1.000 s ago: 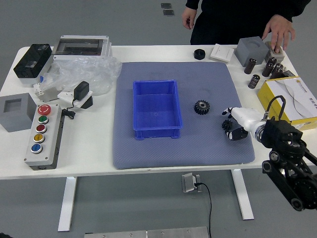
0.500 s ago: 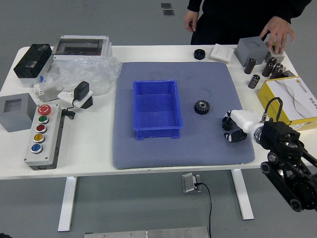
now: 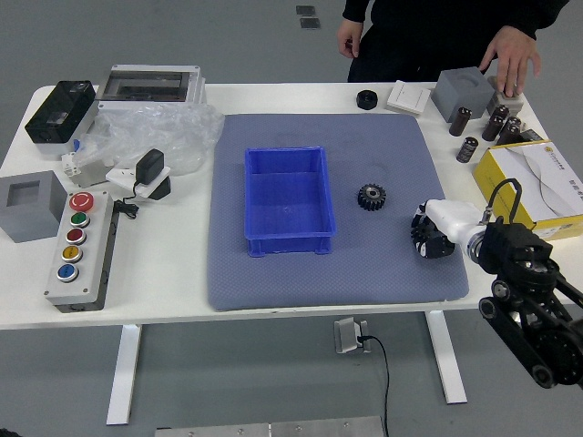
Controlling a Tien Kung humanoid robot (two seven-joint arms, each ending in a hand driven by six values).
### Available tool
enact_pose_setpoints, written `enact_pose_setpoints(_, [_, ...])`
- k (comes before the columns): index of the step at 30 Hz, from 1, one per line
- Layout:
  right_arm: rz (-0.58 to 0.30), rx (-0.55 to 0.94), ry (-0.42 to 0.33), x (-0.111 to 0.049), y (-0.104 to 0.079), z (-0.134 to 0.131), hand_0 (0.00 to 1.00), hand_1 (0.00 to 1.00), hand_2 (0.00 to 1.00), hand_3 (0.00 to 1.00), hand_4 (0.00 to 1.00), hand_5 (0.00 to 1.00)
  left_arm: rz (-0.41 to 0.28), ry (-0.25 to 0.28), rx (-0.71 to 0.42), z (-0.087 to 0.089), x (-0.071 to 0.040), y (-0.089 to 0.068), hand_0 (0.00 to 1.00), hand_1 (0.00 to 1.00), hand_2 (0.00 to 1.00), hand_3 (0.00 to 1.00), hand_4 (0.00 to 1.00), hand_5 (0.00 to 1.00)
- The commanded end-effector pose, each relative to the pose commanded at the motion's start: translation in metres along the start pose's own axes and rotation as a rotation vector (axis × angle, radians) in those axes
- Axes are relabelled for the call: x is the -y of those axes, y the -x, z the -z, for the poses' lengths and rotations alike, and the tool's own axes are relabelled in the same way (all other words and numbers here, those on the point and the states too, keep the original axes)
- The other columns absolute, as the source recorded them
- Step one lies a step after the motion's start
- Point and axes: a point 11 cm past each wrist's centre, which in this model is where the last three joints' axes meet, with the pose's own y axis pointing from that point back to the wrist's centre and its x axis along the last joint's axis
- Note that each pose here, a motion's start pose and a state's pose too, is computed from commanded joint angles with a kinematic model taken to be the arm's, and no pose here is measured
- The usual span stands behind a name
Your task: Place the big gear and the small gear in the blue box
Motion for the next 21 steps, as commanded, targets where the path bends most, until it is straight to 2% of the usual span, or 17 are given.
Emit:
enact_pose_setpoints(1, [-0.002,0.001,0.000,0.0001,-0.0002,-0.0001,0.593,0.524,0.568,0.588,0.525,0.214,0.000,0.000,0.000,0.0000,0.0000,0.0000,0.892,0.873,0.872,0.854,0.835,0.538])
enact_pose_setpoints(6, [-0.010,0.003,0.001,0.0005,-0.0008,-0.0005,0.593,0.524,0.568,0.588,0.525,0.214,0.000,0.001,-0.001,-0.0004,0.0000,0.0000,0.892,0.873,0.872,0.854,0.835,0.538])
enact_pose_setpoints(7, [-0.012,0.004,0.001,0.0006,-0.0009,-0.0006,0.566,0.498,0.531,0.578,0.499,0.207,0.000,0.002,-0.001,-0.0006,0.0000,0.0001,0.892,0.873,0.873,0.854,0.835,0.538])
enact_pose_setpoints(21, [-0.047,0.019,-0.001,0.0007,-0.0088,-0.0007,0.554,0.470,0.496,0.556,0.509,0.211,-0.002,0.002,-0.003,-0.0008,-0.0002,-0.0005,0.891,0.872,0.873,0.854,0.834,0.537])
